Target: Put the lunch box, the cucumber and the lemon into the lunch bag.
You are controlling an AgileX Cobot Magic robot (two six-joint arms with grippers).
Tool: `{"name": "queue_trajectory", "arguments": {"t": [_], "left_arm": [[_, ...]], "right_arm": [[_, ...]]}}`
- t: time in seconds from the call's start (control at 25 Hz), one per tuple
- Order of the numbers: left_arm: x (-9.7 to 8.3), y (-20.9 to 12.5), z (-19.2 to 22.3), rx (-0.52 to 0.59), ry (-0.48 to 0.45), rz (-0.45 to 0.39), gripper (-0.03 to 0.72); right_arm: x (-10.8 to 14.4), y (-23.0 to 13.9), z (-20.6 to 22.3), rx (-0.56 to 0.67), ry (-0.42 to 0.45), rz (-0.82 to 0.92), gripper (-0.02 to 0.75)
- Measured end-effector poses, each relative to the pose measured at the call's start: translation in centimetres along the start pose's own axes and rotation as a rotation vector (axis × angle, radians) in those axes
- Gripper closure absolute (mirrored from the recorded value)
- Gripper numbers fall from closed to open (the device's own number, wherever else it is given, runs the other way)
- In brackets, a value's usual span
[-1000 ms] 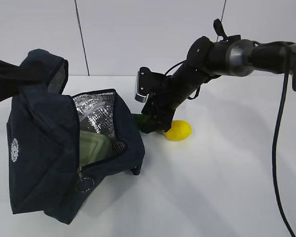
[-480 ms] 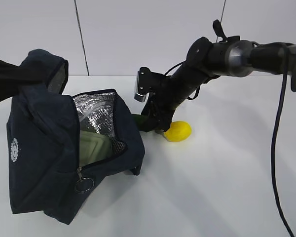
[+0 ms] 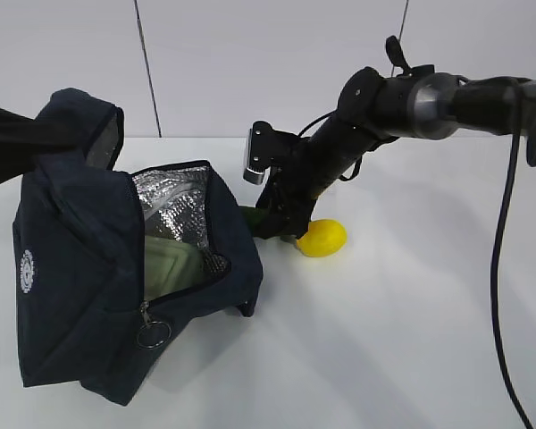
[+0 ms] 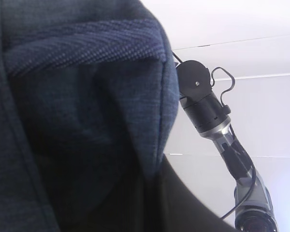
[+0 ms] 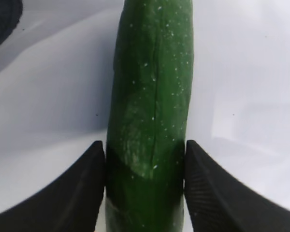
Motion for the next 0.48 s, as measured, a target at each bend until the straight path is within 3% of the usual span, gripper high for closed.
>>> {"name": "queue_trajectory", "arguments": {"t": [0.48], "left_arm": [[0.00, 0.00, 0.00, 0.000, 0.000, 0.000, 0.695]], "right_arm": [[0.00, 0.00, 0.00, 0.000, 0.000, 0.008, 0.372]]}}
Point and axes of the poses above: a point on each arm's last joint axis where the gripper is mounted, z pointing out along that axis toward the gripper, x along the wrist's bending axis when the last joint is at zero, y = z × x, the point moved 10 cm from there along z, pointing out along that axis toward the gripper, and after that the axes turned 13 degrees about z, right-handed, at the moved point
